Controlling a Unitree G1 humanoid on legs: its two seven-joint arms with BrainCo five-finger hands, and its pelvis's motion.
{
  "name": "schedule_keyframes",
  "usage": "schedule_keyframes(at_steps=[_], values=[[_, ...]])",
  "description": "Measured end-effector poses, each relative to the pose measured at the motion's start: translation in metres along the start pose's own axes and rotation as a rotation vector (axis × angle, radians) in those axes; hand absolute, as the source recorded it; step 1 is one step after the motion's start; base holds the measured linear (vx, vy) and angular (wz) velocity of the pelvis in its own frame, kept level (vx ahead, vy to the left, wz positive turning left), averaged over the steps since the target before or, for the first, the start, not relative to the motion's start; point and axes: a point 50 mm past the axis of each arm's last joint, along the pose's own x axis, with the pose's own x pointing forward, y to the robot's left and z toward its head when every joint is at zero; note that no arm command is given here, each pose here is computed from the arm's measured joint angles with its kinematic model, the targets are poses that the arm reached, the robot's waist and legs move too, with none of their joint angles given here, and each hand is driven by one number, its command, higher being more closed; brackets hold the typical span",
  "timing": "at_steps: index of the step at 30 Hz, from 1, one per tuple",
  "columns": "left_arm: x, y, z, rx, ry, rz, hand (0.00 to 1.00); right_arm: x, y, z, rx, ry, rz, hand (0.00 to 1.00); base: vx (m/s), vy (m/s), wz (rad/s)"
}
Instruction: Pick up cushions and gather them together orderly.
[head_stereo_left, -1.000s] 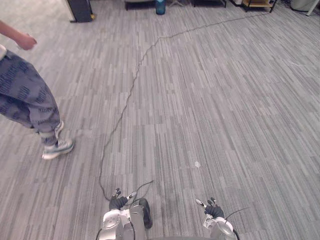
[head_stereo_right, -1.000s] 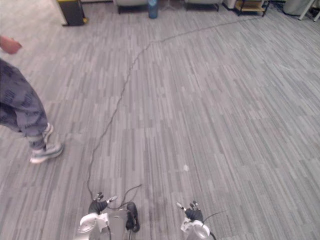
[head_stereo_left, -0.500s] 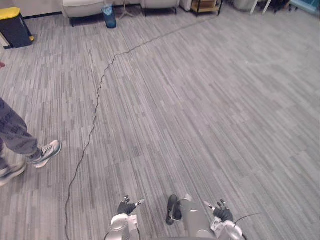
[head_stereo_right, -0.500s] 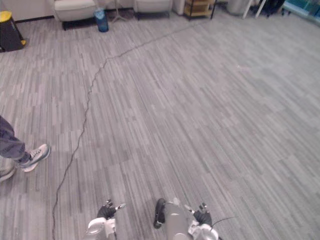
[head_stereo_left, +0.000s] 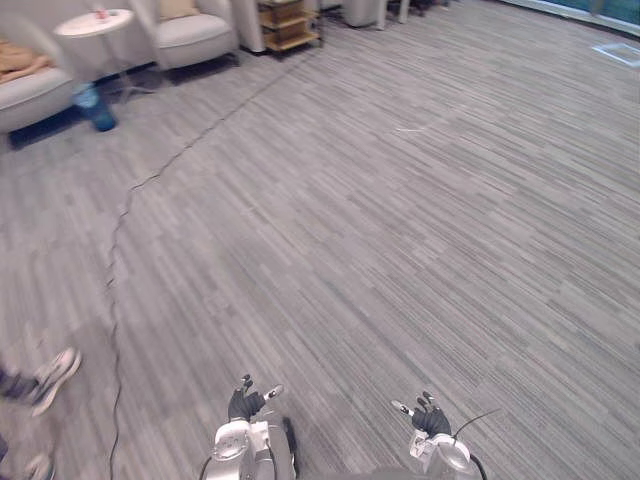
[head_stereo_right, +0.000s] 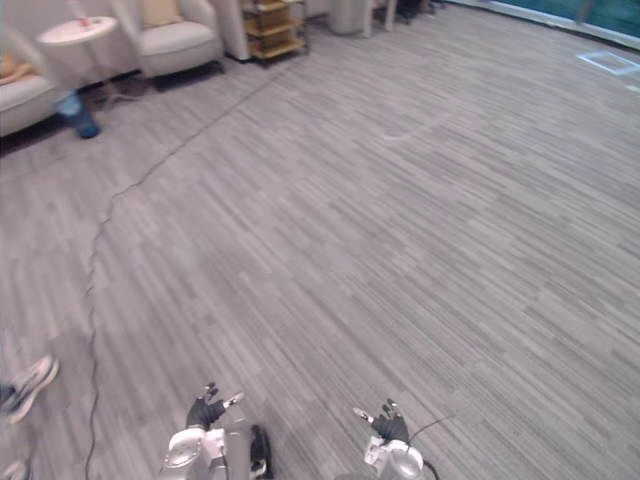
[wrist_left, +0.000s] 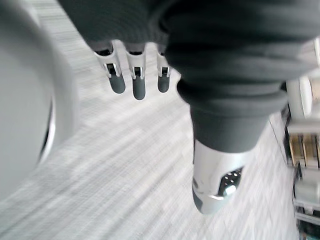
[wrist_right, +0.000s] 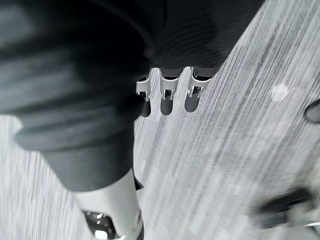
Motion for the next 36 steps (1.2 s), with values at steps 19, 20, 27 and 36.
schedule_keyframes(at_steps=[19,20,27,36], values=[[0.004,-0.025,-0.019,0.027,0.152,-0.064,0.00,0.002,-0.022,0.021,0.030,-0.088,-0.066,0.00,0.68,0.092,-0.34],[0.003,-0.021,-0.023,0.016,0.162,-0.049,0.00,0.003,-0.020,0.022,0.029,-0.090,-0.062,0.00,0.60,-0.163,-0.59],[0.004,-0.011,-0.010,-0.049,0.085,-0.003,0.00,0.003,0.001,0.009,-0.006,-0.030,-0.004,0.00,0.52,-0.034,-0.86],[0.003,0.006,-0.003,-0.066,0.027,0.044,0.00,-0.003,-0.001,-0.013,-0.008,0.046,-0.014,0.00,0.65,0.242,-0.87]])
